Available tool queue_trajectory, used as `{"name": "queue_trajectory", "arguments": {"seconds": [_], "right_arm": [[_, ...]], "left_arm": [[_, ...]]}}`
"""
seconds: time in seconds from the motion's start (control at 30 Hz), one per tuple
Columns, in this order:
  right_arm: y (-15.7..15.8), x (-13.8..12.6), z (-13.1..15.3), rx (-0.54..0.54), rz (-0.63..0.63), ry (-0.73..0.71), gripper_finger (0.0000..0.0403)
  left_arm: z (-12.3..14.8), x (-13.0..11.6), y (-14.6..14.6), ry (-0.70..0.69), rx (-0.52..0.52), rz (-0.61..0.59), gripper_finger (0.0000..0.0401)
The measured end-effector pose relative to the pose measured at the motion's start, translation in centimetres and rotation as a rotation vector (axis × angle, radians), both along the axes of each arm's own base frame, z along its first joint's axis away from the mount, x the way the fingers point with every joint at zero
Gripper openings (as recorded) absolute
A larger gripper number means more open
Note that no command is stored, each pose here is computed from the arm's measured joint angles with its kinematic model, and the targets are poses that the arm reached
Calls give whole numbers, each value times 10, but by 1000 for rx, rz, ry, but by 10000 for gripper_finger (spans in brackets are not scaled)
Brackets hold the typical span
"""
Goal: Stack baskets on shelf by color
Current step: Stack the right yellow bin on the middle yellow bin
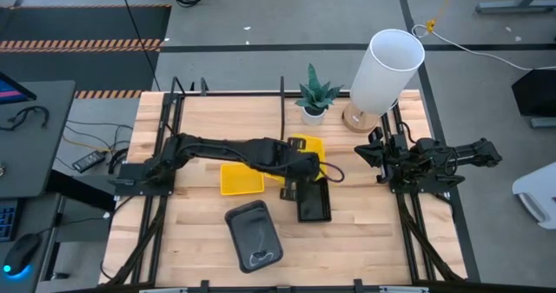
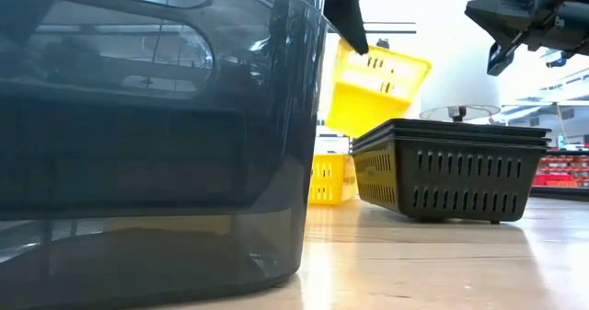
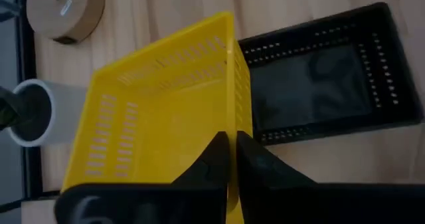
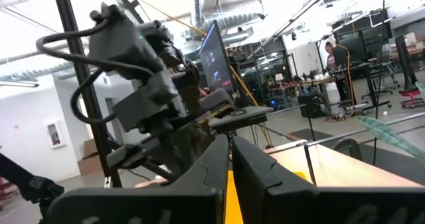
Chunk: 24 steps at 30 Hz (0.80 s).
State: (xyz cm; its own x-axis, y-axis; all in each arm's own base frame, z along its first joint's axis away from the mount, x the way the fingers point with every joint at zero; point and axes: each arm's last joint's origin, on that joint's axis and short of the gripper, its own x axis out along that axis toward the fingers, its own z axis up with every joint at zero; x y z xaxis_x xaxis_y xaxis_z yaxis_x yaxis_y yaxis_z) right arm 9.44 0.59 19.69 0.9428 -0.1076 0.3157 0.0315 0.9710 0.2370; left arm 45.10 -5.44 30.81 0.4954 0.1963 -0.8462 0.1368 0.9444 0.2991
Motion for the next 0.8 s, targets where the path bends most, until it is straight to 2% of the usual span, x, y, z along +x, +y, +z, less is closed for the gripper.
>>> {"name": "queue_trajectory", "arguments": {"seconds": [0.2, 0.43, 0.8], "right_arm": [[0, 0, 0, 0, 0, 0, 27], [0, 0, 1, 1, 0, -9, 27], [0, 0, 1, 1, 0, -8, 27]], "left_arm": [[3, -20, -5, 136, 48, -1, 14], [1, -27, -2, 216, 109, 0, 14], [-4, -29, -11, 297, 167, -201, 14]]}}
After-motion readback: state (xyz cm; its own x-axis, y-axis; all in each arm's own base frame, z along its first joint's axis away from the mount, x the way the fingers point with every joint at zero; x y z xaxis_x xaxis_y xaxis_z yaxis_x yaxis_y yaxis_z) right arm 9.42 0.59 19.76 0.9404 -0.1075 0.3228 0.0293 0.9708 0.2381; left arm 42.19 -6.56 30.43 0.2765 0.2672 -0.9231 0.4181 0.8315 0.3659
